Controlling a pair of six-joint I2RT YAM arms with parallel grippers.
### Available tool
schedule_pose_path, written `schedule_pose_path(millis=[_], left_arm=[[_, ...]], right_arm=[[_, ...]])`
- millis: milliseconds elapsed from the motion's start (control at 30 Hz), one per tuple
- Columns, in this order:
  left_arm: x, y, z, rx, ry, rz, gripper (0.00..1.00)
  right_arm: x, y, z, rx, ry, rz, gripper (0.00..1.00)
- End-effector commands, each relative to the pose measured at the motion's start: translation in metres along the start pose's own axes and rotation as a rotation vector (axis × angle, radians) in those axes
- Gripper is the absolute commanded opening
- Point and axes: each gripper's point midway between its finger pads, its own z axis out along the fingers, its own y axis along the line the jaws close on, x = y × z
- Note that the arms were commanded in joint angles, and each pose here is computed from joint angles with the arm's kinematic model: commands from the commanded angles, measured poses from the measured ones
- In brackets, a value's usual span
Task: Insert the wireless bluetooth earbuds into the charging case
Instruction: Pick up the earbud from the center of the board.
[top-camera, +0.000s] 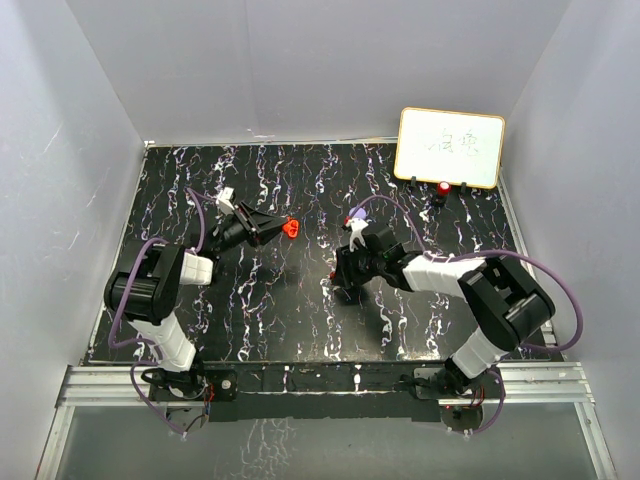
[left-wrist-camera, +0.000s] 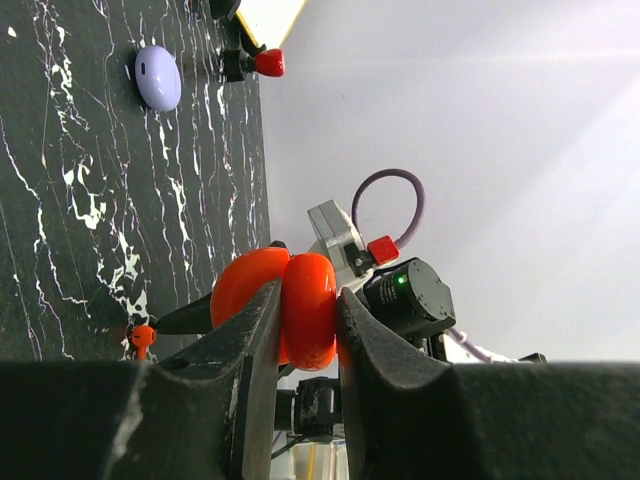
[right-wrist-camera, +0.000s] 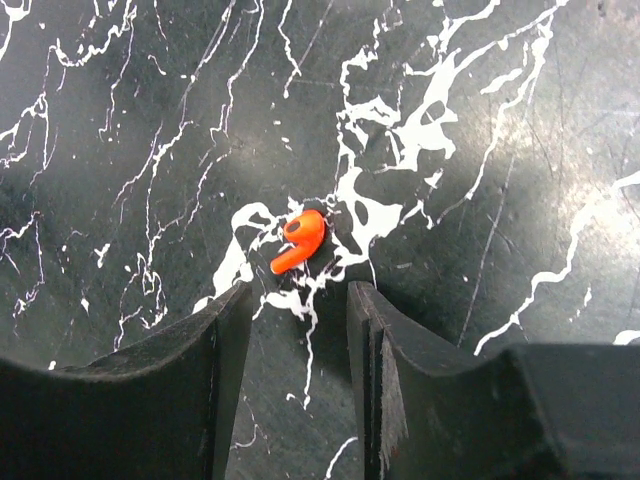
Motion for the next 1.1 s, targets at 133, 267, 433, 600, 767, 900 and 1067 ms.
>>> schedule_pose_path(millis=[133,267,433,600,767,900,1067], left_arm=[[-0.006,-0.027,-0.012,0.064,-0.014,0.073,0.00],[-0.008,-0.028,-0.015,0.068,-0.018,0.070,0.00],[-0.010,-0.028,-0.020,0.073,-0.027,0.067,0.00],[-0.012,-0.028,-0.023,0.075,-0.031,0.067,0.00],[-0.012,-0.027,-0.025,0.076,-0.033,0.066,0.00],[-0.012,-0.027,-0.025,0.078,-0.034,0.064,0.00],[-0.012,-0.027,-0.027,0.078,-0.037,0.064,0.00]], right_arm=[[-0.027,0.010,0.019,0.030,-0.063,-0.058,0.41],[-0.024,0.005,0.026,0.104,-0.037,-0.073,0.41],[-0.017,0.002,0.028,0.161,-0.011,-0.079,0.40],[-0.016,-0.001,0.024,0.209,-0.009,-0.084,0.39],[-0.017,-0.004,0.020,0.246,-0.011,-0.095,0.38],[-0.018,-0.006,0.018,0.269,-0.010,-0.107,0.37],[-0.015,-0.007,0.019,0.285,0.004,-0.119,0.22]])
